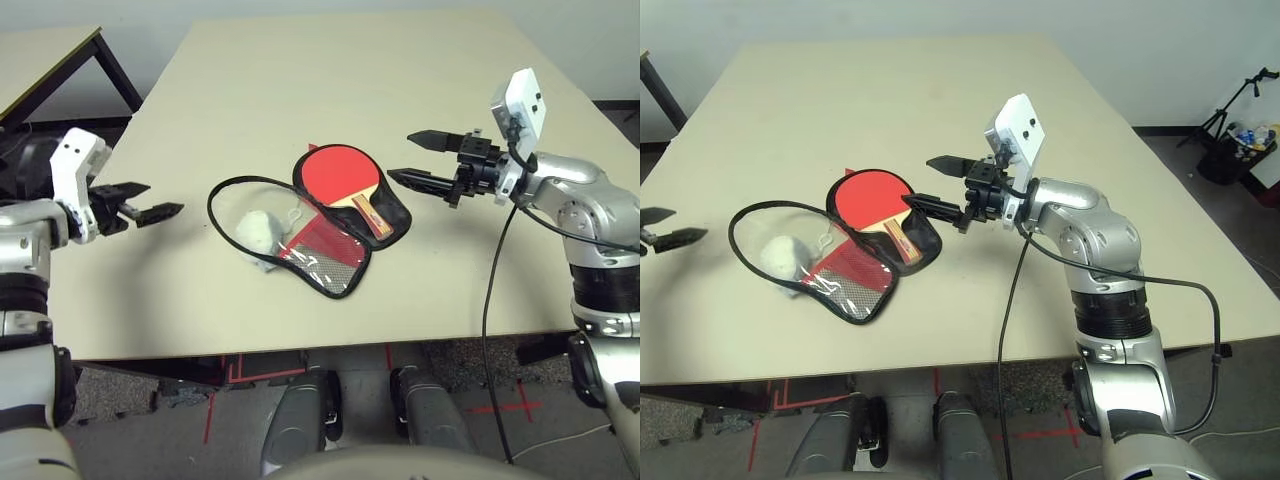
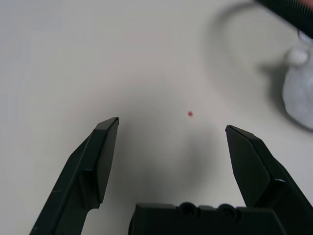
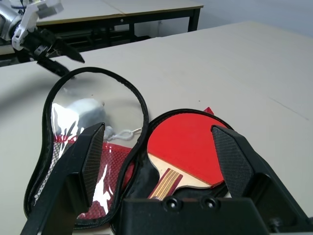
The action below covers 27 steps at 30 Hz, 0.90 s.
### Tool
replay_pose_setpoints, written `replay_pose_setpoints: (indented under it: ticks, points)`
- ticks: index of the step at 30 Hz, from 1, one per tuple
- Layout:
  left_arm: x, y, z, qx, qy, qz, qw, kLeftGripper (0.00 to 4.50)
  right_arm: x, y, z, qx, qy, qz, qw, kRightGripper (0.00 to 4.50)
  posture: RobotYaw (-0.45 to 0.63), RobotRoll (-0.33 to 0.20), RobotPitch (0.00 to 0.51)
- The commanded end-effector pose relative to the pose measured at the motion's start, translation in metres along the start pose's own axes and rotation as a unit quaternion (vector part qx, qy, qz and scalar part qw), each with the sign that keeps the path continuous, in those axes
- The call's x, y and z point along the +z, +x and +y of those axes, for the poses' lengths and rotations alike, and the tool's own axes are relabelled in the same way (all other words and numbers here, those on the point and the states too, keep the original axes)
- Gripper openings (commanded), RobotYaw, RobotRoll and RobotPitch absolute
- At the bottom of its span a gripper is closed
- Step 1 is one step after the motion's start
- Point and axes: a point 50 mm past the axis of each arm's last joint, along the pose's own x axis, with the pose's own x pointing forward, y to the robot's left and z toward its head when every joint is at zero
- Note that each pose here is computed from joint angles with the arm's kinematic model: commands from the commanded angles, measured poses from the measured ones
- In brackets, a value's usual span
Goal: Store the ping-pong paddle in its case and zip it.
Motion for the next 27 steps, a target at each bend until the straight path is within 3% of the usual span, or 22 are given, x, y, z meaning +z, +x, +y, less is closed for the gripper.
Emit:
replay_pose_setpoints:
  ticks: [1, 9, 16, 24, 27]
  points:
    - [0.008, 0.021, -0.029, -0.078, 0.013, 0.007, 0.997, 4.5, 0.002, 0.0, 0.006, 0.016, -0.005, 0.009, 1.0, 4.48, 0.01, 0.0, 0.12]
    - [0.079, 0.03, -0.08, -0.205, 0.017, -0.037, 0.978, 4.5, 0.002, -0.004, 0.004, 0.002, -0.005, 0.013, 1.0, 4.48, 0.0, 0.0, 0.12]
    - [0.12, 0.032, -0.089, -0.238, 0.032, -0.07, 0.968, 4.5, 0.004, -0.005, 0.005, -0.006, -0.008, 0.009, 1.0, 4.48, -0.02, 0.0, 0.114]
    - [0.12, 0.068, -0.091, -0.224, 0.04, -0.094, 0.969, 4.5, 0.004, -0.007, 0.007, -0.013, 0.006, 0.009, 1.0, 4.48, -0.05, 0.0, 0.114]
    - [0.112, 0.091, -0.094, -0.218, 0.032, -0.101, 0.97, 4.5, 0.005, -0.01, 0.007, -0.023, 0.017, 0.014, 0.999, 4.48, -0.07, 0.0, 0.123]
